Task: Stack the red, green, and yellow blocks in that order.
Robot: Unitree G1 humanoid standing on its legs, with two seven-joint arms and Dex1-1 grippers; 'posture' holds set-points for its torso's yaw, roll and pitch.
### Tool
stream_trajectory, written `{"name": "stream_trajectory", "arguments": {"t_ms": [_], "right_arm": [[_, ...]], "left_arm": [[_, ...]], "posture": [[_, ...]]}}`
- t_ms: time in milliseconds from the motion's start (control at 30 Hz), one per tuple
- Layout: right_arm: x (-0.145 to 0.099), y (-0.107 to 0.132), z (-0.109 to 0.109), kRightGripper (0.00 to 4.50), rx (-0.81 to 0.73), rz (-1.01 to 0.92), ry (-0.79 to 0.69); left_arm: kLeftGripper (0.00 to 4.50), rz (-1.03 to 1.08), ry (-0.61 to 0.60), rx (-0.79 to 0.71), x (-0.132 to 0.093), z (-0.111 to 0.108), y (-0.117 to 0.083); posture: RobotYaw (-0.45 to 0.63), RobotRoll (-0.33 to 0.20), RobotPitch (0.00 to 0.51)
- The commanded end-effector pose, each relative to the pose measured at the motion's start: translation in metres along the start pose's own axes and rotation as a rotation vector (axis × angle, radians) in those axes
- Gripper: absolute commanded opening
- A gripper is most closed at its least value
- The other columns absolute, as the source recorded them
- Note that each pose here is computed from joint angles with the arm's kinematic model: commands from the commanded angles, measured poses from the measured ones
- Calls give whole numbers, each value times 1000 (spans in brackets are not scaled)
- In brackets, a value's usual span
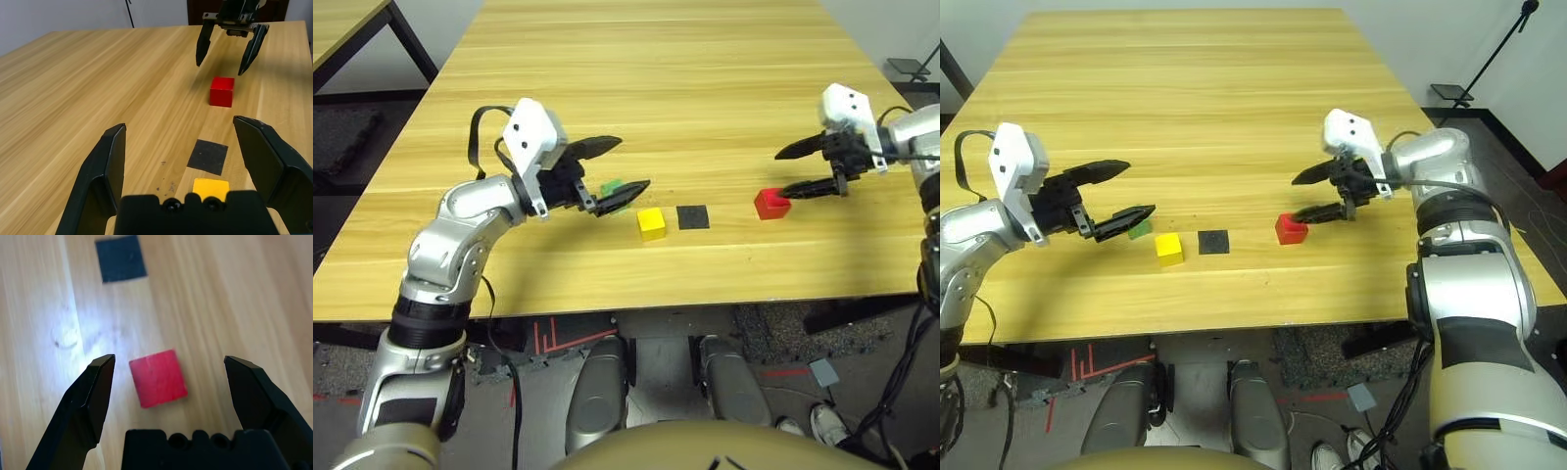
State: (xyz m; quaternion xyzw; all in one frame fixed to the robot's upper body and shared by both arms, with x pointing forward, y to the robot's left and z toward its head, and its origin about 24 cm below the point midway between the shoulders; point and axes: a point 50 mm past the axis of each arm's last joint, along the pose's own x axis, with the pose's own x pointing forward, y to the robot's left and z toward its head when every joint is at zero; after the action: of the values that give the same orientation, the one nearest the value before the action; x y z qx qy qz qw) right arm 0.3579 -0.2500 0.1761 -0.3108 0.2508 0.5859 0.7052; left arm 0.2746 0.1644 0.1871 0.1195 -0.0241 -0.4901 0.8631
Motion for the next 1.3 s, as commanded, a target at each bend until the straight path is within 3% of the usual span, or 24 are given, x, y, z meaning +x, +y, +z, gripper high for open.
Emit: {"name": "stream_trajectory", "arguments": {"t_ms": [33, 267, 333, 567, 733, 867, 1033, 1300], "right_arm": [[4, -2, 7, 4500, -62, 36, 57], [18, 0, 5, 4500, -142, 93, 158], [20, 1, 4, 4223, -150, 96, 176], [37, -2, 5, 2060, -217, 36, 225], [49, -9, 41, 2055, -156, 75, 38], [62, -10, 73, 2055, -142, 126, -20], [85, -3, 94, 2055, -166, 133, 126], [110, 15, 101, 2055, -189, 149, 240]], "left_arm": [[4462, -24, 19, 11, 5, 0, -7], [4462, -6, 58, -1, 0, -3, -10], [4500, -1, 67, -5, -1, -4, -11], [4500, 16, 72, -18, -1, -4, -18], [4500, 36, 82, -23, -3, -4, -19], [4500, 41, 90, -40, -2, -6, -22], [4500, 63, 76, -43, 4, -6, -20], [4500, 124, 61, -33, 4, -5, -14]], "posture": [[348, -197, 88], [386, -196, 100], [386, -196, 100], [431, -192, 106], [446, -203, 101], [448, -212, 102], [472, -238, 106], [506, -259, 105]]}}
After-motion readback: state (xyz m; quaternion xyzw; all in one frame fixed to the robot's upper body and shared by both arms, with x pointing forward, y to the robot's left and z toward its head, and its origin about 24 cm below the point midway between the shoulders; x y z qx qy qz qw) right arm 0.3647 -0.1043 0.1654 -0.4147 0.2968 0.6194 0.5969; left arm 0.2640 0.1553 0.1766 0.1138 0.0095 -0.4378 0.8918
